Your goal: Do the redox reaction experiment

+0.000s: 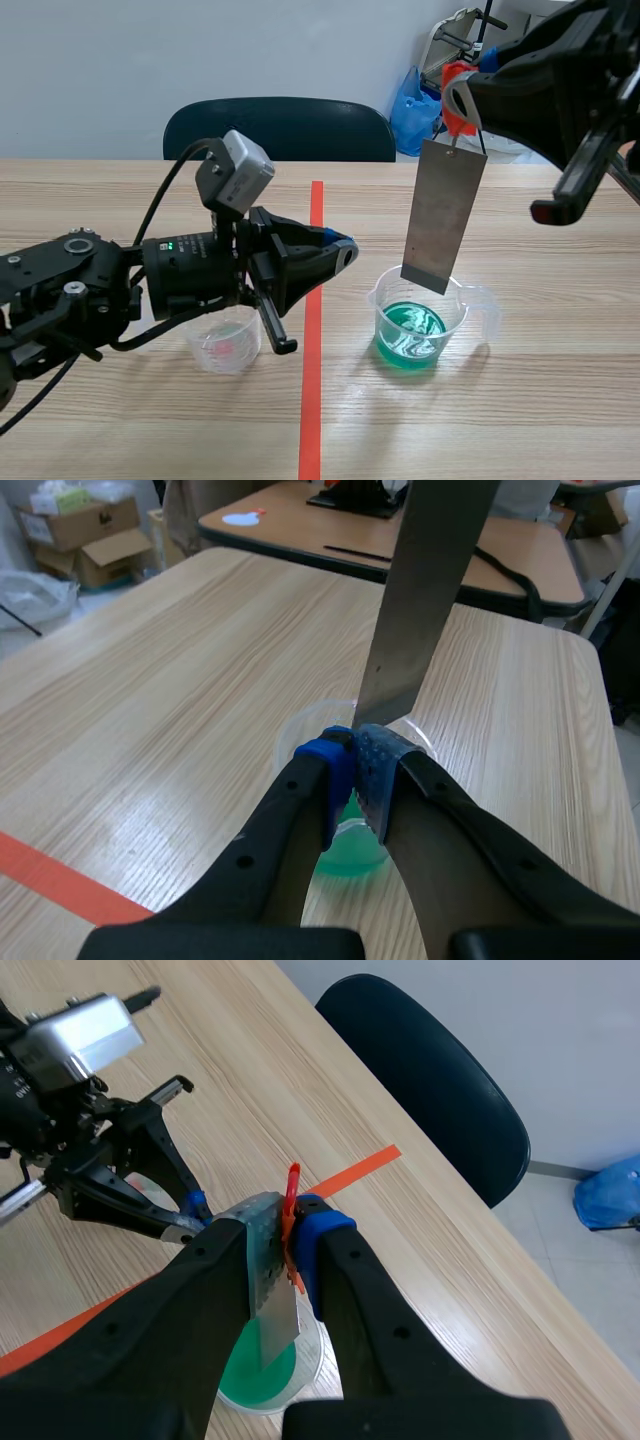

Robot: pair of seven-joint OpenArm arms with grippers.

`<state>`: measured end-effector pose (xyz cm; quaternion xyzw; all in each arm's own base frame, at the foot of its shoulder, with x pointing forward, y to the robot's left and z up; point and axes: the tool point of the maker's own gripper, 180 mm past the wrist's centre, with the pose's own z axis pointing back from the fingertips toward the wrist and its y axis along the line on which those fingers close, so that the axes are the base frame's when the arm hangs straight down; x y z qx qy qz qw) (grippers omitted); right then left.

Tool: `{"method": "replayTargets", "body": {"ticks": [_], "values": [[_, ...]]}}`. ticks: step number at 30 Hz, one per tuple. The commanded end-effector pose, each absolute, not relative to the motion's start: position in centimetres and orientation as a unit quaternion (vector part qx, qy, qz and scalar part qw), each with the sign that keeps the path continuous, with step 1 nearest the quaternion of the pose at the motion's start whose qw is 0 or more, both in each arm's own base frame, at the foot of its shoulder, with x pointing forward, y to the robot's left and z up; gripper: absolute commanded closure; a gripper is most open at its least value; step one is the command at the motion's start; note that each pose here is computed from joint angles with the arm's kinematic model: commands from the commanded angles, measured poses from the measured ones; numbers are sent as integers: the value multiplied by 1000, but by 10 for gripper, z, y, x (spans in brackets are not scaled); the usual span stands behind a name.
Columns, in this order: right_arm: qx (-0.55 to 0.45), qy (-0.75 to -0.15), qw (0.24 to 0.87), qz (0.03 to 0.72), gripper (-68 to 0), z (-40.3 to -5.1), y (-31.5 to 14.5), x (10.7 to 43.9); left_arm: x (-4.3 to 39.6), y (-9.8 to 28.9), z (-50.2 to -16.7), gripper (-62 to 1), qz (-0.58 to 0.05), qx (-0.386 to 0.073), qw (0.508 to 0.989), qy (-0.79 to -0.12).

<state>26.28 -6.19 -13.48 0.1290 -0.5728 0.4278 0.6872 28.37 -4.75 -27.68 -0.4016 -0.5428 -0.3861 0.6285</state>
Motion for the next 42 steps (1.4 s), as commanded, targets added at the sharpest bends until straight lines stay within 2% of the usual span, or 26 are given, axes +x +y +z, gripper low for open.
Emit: {"method": "replayTargets", "body": {"ticks": [1, 34, 38, 42], "values": [[125, -586, 677, 428, -6, -124, -61, 264, 286, -52, -273, -29, -379, -411, 623, -547], [125, -586, 677, 428, -6, -124, -61, 264, 292, -55, -278, -29, -366, -417, 629, -545], [125, -586, 677, 428, -6, -124, -61, 264, 293, -37, -282, -29, -368, -404, 635, -546], [125, -586, 677, 428, -6, -124, -61, 264, 294, 3, -268, -29, -335, -402, 634, -570]]}}
